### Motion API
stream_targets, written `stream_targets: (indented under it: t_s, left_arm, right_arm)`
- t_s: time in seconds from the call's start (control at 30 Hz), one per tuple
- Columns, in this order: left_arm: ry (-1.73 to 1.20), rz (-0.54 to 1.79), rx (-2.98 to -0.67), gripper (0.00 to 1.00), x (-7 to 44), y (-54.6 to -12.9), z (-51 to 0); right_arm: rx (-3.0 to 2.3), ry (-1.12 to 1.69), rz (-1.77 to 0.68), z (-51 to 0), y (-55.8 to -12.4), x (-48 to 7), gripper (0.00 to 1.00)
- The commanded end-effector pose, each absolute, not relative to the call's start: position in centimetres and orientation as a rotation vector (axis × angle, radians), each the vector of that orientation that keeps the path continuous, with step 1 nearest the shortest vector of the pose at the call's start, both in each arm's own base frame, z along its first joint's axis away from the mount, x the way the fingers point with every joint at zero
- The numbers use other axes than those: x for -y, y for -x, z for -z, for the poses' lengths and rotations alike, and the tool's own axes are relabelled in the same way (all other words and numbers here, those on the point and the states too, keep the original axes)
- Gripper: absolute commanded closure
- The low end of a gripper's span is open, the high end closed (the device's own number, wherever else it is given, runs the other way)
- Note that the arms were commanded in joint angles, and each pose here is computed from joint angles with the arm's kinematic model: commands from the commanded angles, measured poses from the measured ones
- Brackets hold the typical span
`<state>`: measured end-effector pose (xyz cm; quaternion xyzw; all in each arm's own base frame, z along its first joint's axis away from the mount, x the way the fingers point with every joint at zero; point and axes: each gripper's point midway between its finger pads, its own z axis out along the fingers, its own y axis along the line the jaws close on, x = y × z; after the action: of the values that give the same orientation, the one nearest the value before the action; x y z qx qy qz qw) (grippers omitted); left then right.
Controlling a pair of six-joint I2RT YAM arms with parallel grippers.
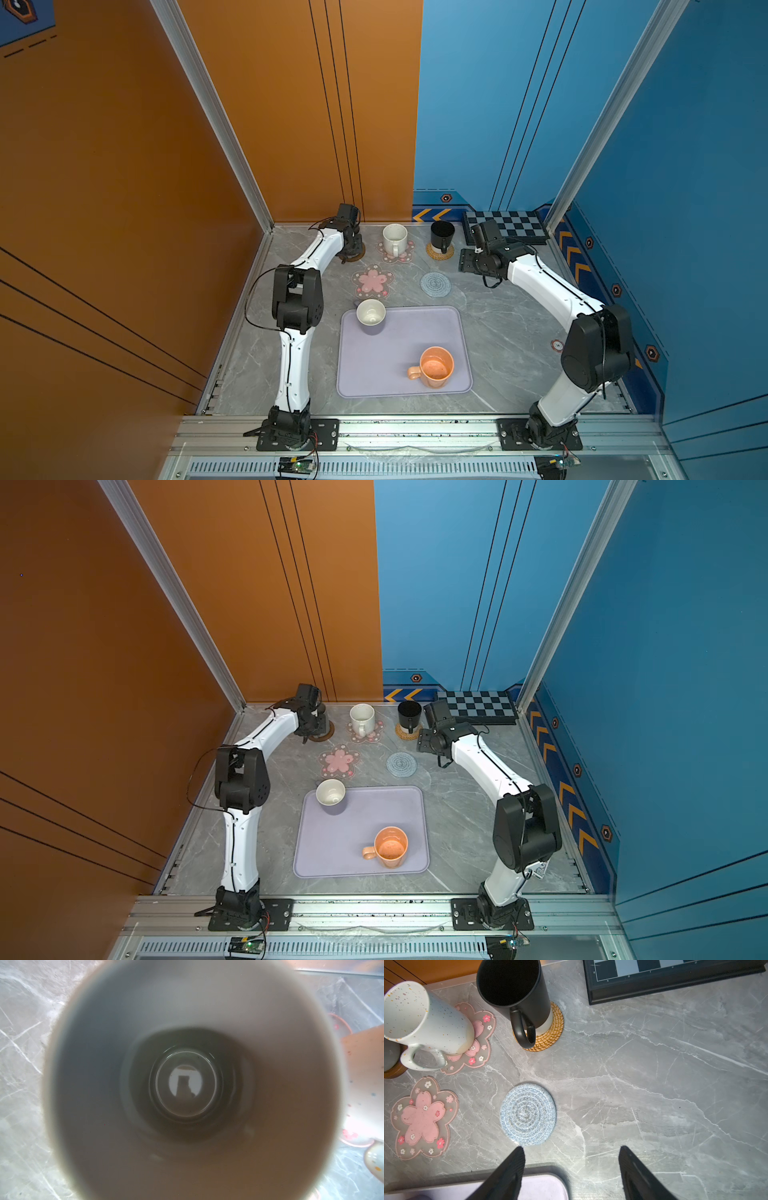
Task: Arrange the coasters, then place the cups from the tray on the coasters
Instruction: 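Settle the grey mug down on the brown wooden coaster with the left gripper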
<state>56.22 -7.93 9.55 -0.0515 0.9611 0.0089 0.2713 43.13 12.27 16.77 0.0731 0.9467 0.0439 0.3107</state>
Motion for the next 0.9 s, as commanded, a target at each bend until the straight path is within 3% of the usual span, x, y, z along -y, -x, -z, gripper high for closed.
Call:
stream_targets:
  t_s: [0.0,0.57,0.77,0.87]
  left_arm:
    - [0.173,-0.035,-2.484,1.00,7.3,-58.2,-12.3]
    - [0.200,-0.013,-2.511,1.00,7.1,-57.9,-11.2]
    - [0.253,-0.003,-2.526,0.84,6.5,-57.7,-10.6]
    - [0.249,0.008,-2.532,0.82,6.7,-57.6,-10.3]
  right_arm:
    - [-2.512,-0.165,-0.119,-17.2,-42.8,-12.5,0.26]
    - [-2.542,-0.151,-0.134,-16.2,-42.7,-12.9,0.26]
    - [-2.546,-0.146,-0.142,-16.1,-42.6,-13.1,0.26]
    - [-2.548,-0.145,-0.141,-16.0,-42.6,-13.1,0.26]
